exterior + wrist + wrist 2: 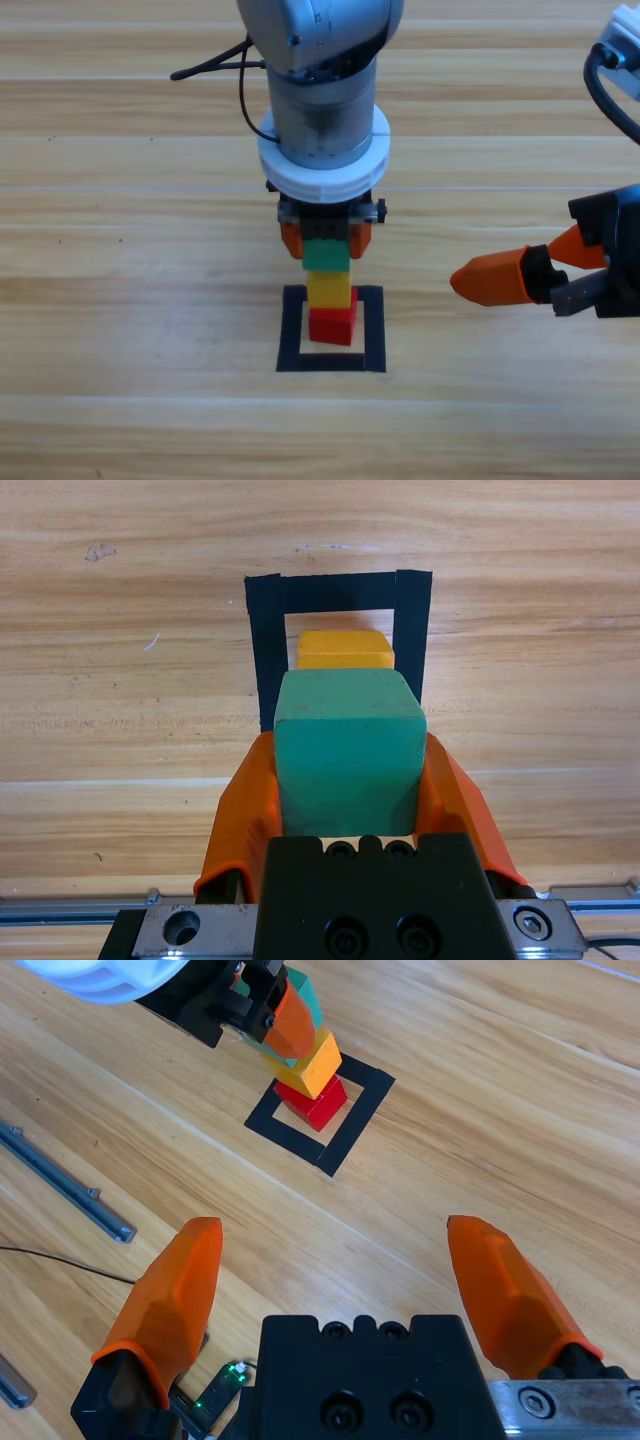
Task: Stack the blocks in the rectangular block: red at the bottom, yellow in the middle, green on top
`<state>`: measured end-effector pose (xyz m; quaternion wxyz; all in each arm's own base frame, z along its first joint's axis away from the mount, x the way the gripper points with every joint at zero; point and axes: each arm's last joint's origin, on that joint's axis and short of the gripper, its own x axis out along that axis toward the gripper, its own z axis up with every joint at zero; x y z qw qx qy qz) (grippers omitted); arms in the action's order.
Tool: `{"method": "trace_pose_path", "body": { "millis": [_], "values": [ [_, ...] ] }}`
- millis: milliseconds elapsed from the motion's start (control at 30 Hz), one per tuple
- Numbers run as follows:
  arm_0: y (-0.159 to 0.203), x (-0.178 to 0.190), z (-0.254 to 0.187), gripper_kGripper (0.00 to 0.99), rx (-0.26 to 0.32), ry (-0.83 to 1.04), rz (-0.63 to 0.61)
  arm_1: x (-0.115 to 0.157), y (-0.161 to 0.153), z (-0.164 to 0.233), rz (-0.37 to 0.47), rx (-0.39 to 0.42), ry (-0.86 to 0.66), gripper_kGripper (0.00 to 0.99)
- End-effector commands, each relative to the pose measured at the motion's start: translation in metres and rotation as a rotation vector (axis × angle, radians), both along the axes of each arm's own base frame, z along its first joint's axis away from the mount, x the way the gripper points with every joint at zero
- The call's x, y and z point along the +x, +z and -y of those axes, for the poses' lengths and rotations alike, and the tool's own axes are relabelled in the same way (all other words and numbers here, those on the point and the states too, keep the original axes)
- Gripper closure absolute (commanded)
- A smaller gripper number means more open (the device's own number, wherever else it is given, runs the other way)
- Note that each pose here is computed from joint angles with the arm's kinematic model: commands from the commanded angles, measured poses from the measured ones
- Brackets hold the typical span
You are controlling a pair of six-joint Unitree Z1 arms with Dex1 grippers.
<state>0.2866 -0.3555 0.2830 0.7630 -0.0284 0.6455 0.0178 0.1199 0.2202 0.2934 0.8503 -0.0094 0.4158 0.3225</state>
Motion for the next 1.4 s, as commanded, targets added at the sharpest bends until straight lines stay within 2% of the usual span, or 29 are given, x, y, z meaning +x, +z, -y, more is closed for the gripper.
{"method": "trace_pose_path", "body": {
  "millis": [33, 1233, 1333, 1400],
  "values": [
    [-0.026, -0.003, 0.01, 0.932, 0.049, -0.007, -0.046, -0.005, -0.001, 0.008, 0.001, 0.01, 0.015, 0.0],
    [-0.038, 0.001, 0.015, 0.918, 0.058, -0.005, -0.051, -0.004, -0.004, 0.007, 0.005, 0.001, 0.022, 0.0],
    [-0.035, 0.001, 0.016, 0.82, 0.051, -0.007, -0.045, -0.004, -0.004, 0.007, 0.006, 0.001, 0.023, 0.0],
    [-0.035, 0.0, 0.018, 0.596, 0.048, -0.011, -0.041, -0.004, -0.004, 0.007, 0.01, -0.003, 0.029, 0.0]
  ]
}}
